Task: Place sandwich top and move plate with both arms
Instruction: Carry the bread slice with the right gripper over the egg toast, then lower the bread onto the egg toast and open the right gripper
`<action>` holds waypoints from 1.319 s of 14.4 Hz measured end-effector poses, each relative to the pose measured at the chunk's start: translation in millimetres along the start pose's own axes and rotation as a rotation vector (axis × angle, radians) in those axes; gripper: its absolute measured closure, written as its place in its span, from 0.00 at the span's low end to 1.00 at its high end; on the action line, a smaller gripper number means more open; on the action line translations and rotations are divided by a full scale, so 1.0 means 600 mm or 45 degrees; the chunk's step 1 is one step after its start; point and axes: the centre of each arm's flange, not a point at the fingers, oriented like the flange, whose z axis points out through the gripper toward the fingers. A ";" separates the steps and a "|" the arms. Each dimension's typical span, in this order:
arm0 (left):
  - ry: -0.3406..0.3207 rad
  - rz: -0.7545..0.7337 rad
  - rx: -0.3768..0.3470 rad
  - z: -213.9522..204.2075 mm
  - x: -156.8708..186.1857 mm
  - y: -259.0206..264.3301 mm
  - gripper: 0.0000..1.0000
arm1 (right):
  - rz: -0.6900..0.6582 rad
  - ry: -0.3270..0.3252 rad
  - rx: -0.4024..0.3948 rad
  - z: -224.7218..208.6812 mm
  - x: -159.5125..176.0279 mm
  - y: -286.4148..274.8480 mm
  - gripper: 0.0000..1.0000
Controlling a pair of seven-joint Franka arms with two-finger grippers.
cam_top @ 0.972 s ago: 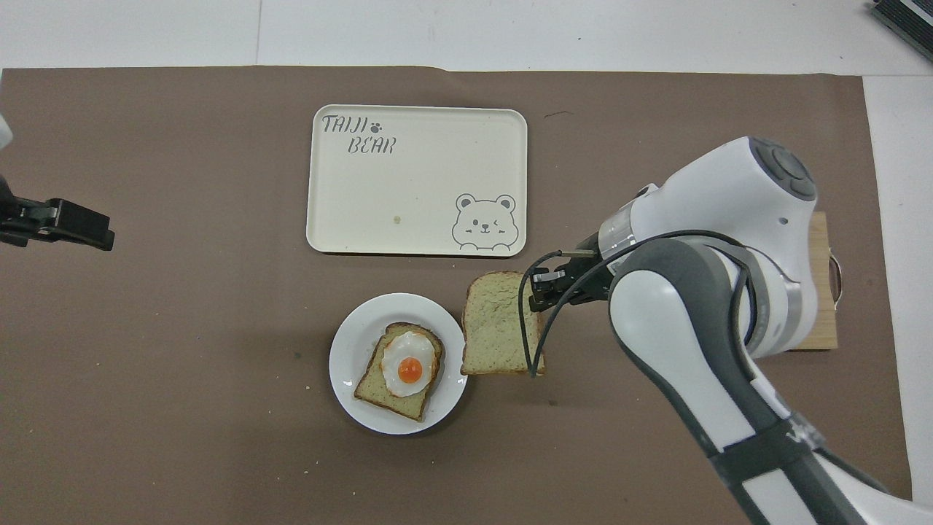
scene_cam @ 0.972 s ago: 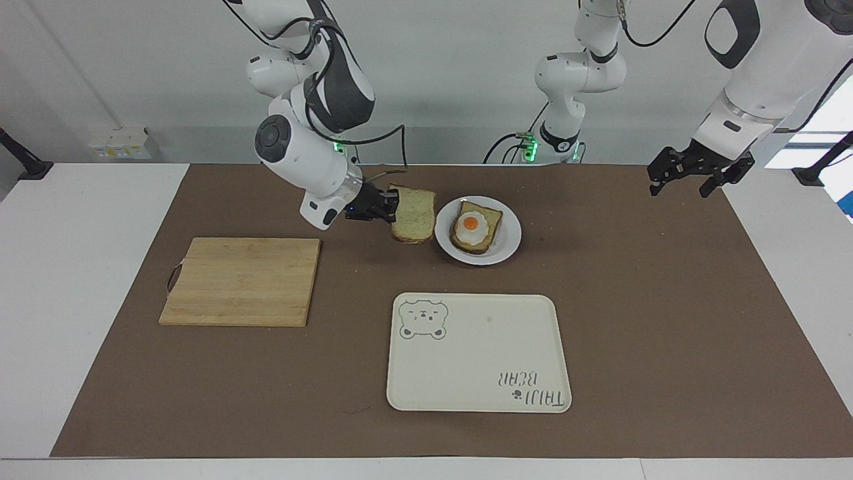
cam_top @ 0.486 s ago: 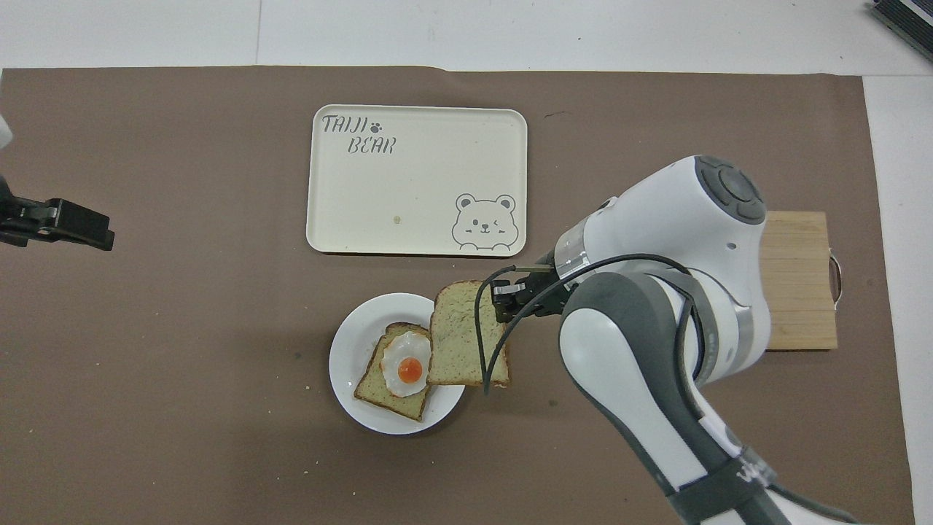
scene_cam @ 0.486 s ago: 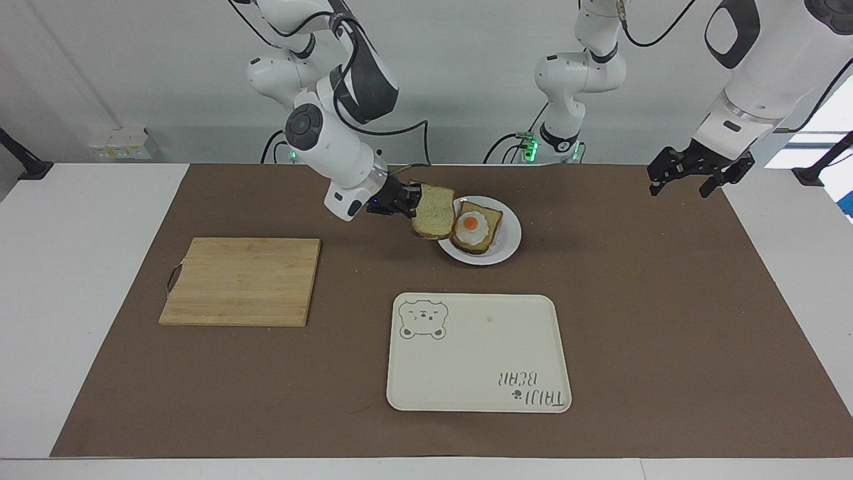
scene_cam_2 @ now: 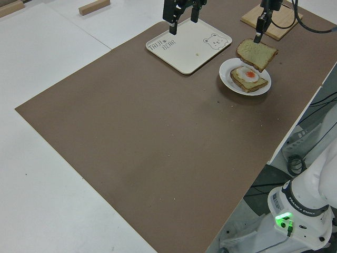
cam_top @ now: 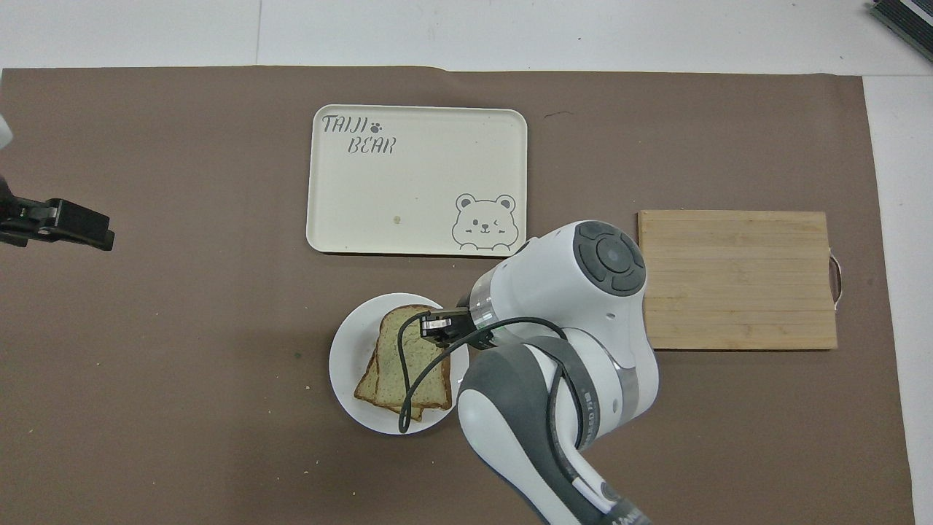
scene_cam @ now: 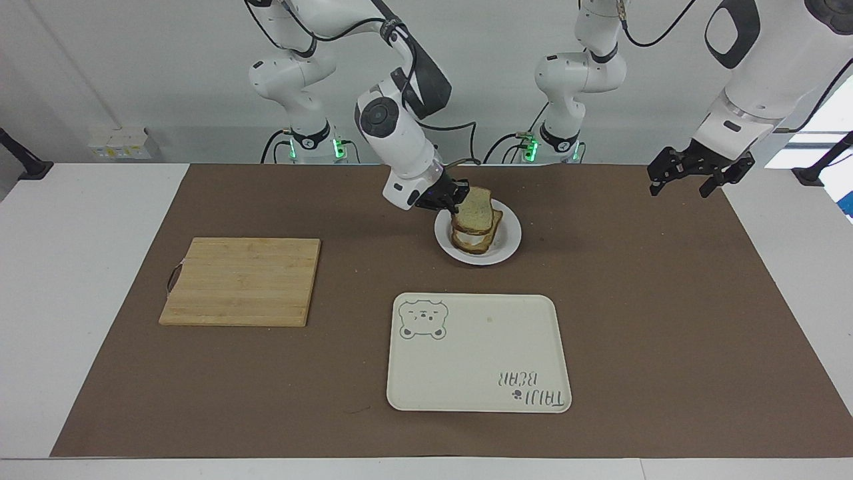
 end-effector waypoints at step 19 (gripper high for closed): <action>0.000 0.000 0.000 0.000 0.000 0.000 0.00 | -0.006 0.037 -0.066 0.121 0.021 0.020 0.77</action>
